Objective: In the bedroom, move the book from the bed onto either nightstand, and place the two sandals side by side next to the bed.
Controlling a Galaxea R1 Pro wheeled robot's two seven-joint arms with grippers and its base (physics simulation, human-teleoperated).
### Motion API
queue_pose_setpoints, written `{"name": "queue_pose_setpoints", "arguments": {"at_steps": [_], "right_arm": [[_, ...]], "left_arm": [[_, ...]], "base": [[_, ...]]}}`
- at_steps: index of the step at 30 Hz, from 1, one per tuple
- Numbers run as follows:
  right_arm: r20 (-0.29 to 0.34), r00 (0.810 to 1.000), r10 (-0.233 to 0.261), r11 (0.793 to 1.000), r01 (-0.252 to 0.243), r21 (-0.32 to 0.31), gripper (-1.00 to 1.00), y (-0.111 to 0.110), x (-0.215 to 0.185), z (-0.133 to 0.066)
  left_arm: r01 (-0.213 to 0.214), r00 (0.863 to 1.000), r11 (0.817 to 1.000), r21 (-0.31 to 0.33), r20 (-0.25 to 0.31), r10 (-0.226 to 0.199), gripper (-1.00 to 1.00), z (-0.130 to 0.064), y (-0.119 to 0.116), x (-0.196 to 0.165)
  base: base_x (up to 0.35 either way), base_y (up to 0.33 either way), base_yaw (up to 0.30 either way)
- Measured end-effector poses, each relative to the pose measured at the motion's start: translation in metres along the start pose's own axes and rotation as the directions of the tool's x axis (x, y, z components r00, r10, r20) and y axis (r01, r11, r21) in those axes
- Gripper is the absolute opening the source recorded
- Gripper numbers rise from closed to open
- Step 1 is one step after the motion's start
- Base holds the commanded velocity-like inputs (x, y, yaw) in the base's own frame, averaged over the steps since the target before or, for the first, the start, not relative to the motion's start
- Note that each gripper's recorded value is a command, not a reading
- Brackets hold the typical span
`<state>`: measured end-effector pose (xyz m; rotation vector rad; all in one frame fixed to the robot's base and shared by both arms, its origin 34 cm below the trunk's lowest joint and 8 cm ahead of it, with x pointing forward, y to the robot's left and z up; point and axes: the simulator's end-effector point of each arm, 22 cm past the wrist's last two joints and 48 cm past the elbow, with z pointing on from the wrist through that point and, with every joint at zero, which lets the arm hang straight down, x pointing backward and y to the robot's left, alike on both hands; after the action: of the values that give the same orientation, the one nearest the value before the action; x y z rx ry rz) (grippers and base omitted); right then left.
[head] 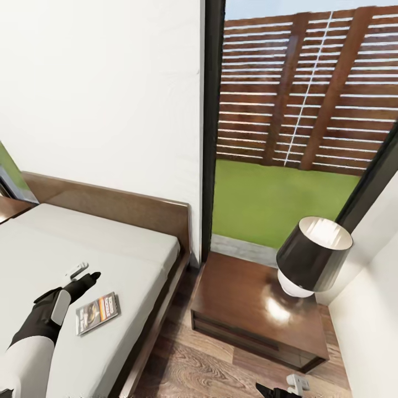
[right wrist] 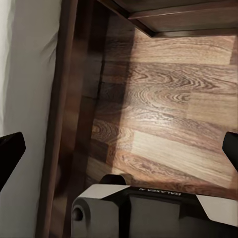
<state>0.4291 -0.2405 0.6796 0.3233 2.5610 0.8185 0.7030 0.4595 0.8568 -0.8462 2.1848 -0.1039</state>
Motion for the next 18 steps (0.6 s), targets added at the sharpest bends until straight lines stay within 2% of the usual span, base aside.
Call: {"name": "queue_pose_setpoints", "arguments": {"at_steps": [18], "right_arm": [[-0.021, 1.000, 0.013, 1.000, -0.013, 0.010, 1.00, -0.006, 0.011, 0.002]], "left_arm": [[-0.003, 1.000, 1.000, -0.013, -0.025, 0.003, 1.00, 0.009, 0.005, 0.015]], "base": [[0.000, 0.000, 0.000]]}}
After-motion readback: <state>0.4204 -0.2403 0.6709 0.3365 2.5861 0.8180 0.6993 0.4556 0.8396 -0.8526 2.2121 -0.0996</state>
